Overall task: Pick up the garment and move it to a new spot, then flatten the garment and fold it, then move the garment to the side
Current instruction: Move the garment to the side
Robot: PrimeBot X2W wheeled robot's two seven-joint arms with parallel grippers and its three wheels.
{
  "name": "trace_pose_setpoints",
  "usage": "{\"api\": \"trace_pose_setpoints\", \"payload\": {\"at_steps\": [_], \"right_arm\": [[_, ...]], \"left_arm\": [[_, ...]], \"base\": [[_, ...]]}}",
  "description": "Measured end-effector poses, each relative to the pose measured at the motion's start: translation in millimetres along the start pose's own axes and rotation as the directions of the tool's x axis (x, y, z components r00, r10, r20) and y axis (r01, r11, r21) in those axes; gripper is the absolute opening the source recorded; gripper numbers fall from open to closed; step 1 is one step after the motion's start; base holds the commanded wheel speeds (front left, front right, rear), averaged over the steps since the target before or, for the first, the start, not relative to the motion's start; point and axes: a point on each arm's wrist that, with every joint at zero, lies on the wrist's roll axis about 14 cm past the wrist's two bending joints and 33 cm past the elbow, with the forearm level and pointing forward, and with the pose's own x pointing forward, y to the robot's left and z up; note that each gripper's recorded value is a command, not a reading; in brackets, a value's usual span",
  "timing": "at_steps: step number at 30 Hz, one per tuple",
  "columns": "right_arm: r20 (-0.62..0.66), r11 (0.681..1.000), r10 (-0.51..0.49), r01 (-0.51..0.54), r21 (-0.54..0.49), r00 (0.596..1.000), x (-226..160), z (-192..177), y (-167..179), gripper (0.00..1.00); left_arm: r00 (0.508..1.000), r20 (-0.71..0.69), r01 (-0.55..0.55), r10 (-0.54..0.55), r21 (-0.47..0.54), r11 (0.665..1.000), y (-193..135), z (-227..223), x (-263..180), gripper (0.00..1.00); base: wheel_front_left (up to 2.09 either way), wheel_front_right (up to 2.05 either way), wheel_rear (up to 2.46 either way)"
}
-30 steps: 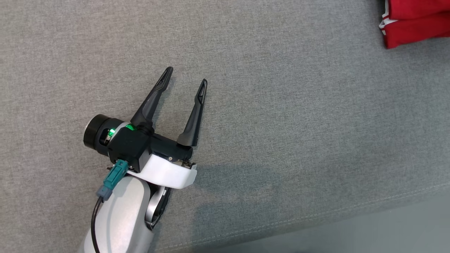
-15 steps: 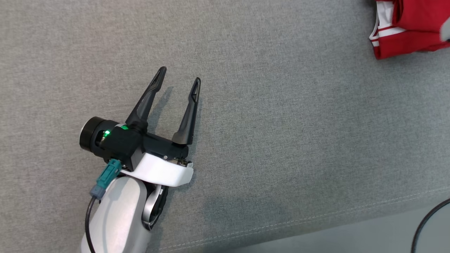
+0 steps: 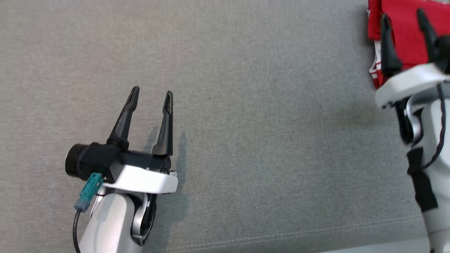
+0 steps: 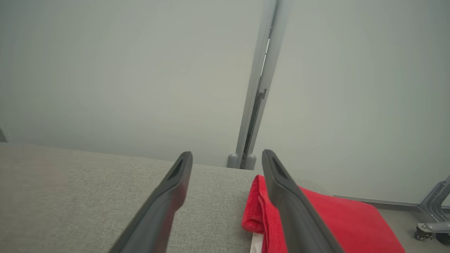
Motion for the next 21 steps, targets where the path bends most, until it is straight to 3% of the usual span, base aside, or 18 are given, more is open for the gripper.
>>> {"api": "trace_pose_setpoints", "payload": {"at_steps": [14,21], "right_arm": [[0.145,0.982,0.116,-0.136,0.132,0.983,-76,43,58,1.0],[0.138,0.97,0.134,-0.158,0.182,0.981,-122,35,75,1.0]], "left_arm": [[0.979,0.117,-0.178,0.168,0.081,0.981,35,68,-67,1.0],[0.964,0.151,-0.23,0.218,0.069,0.971,39,84,-102,1.0]], "base": [[0.0,0.0,0.0],[0.0,0.0,0.0]]}}
